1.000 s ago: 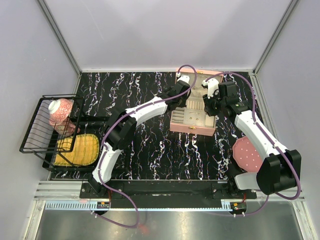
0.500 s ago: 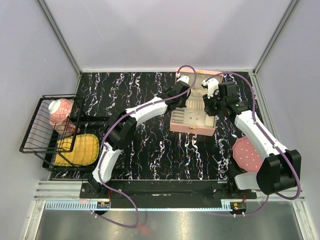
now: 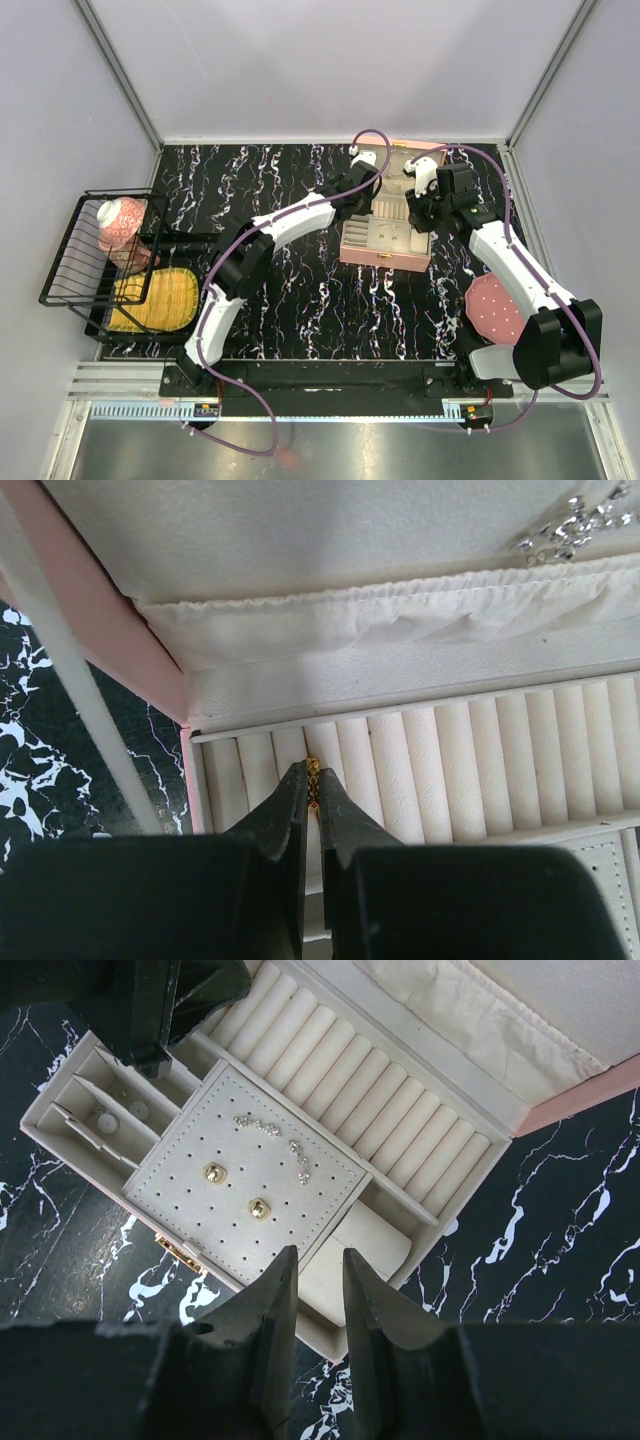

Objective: Organize the mixed jewelry

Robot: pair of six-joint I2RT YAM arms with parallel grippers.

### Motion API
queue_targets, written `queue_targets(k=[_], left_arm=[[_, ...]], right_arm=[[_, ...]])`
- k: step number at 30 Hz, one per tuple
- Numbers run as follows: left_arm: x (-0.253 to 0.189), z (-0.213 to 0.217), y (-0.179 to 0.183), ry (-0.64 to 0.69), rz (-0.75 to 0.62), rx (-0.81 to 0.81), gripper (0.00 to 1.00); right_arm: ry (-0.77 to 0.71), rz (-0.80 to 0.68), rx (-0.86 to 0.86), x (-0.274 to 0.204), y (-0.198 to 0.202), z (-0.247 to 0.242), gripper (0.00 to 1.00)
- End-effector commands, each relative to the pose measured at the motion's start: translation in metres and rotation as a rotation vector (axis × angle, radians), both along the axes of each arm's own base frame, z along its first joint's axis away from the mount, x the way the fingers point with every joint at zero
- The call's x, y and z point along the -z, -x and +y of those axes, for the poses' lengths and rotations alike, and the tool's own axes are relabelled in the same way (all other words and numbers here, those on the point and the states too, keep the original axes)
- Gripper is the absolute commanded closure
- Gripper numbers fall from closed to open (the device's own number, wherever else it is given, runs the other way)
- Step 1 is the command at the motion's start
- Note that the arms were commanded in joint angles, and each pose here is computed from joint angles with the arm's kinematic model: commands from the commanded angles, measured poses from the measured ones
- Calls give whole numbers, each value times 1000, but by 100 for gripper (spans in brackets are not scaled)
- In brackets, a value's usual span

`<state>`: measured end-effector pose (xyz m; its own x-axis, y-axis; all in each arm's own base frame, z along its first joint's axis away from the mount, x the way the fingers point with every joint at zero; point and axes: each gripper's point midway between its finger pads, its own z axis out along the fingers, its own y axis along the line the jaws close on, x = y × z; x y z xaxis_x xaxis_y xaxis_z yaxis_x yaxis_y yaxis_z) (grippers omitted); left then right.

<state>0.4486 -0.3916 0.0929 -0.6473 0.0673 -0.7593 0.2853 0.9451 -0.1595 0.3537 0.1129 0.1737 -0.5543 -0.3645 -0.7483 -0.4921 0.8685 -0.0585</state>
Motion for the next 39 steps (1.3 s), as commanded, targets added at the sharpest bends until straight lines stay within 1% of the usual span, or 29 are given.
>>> queue_targets(k=[1,11,19,27,35,37,38,39], left_arm=[[-2,-4,-4,13,8,-26,100],[9,-1,-2,-11,24,-52,100],[25,6,8,-33,59,-61,100],[23,9,13,-27,58,-56,100],[2,6,10,-15,21,-39,86],[-6,6,10,-10,8,-36,81],[-10,7,9,-12,-1,-37,78],[-13,7,8,-12,-8,-35,69]], right_arm=[[-15,-26,-12,-3,-4,3,69],[-16,-29,-15,-4,-3,3,70],[-16,-34,-13,-5,-3,2,70],[-16,-40,-12,-8,-3,2,69],[-12,-49,-10,-11,-2,1,69],[-12,-51,-8,-11,-2,0,69],[-12,-51,-7,-12,-2,0,69],[-12,-51,-7,-12,-2,0,69]])
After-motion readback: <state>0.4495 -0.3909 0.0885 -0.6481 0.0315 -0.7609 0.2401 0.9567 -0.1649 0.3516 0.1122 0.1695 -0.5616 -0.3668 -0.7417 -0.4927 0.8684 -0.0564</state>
